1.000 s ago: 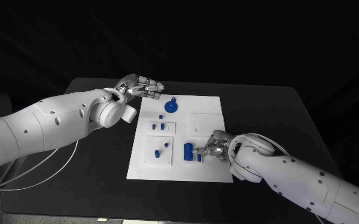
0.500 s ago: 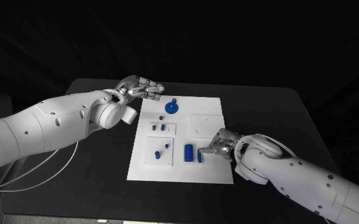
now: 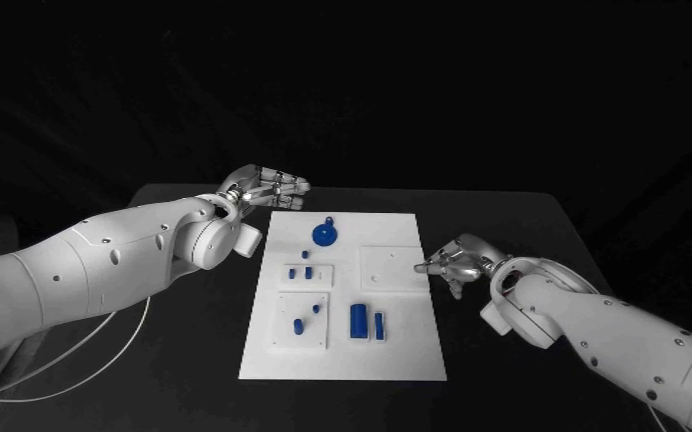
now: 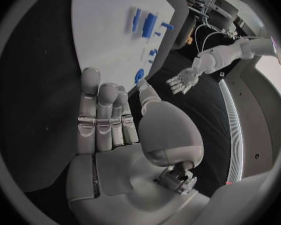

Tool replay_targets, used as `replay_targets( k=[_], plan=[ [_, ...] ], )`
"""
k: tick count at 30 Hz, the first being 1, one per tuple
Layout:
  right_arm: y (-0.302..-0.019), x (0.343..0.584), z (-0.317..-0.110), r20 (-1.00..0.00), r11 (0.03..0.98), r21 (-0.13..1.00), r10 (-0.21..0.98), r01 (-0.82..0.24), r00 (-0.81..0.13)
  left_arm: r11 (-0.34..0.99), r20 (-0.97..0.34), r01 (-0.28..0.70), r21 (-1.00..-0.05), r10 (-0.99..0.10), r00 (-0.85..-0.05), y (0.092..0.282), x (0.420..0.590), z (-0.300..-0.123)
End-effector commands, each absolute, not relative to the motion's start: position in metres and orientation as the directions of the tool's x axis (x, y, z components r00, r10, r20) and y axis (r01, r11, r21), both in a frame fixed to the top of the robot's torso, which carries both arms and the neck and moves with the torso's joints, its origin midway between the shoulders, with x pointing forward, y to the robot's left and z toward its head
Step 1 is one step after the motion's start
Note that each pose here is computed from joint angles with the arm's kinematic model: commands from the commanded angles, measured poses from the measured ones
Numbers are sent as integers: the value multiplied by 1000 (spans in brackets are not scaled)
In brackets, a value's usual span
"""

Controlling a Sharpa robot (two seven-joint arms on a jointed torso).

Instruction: Assemble the parts on the task board

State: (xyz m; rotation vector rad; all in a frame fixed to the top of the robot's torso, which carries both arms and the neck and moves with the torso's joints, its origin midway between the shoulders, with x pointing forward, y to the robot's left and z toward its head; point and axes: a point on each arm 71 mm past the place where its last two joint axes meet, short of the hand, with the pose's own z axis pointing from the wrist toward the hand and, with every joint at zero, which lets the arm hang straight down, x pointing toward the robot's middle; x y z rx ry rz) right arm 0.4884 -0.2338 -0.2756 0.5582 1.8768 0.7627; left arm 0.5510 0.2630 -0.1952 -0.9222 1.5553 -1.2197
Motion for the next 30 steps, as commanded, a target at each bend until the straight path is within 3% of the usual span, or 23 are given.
replay_targets(
  k=[1, 5, 11, 24, 30],
  plan=[
    [-242, 506, -267, -383, 421, 906, 853, 34, -353, 168, -166, 12, -986, -961, -222, 264, 558, -193],
    [-259, 527, -270, -174, 208, 973, 946, 101, -272, 153, -154, 18, -988, -970, -190, 264, 568, -198],
    [-272, 547, -276, -42, 64, 993, 978, 103, -203, 130, -130, 15, -991, -976, -174, 266, 575, -203],
    [-276, 559, -275, 14, -1, 998, 980, 65, -198, 67, -67, 5, -998, -984, -164, 276, 575, -218],
    [-276, 559, -276, -34, 50, 995, 986, 92, -164, 114, -110, -16, -993, -983, -146, 276, 573, -222]
  ],
)
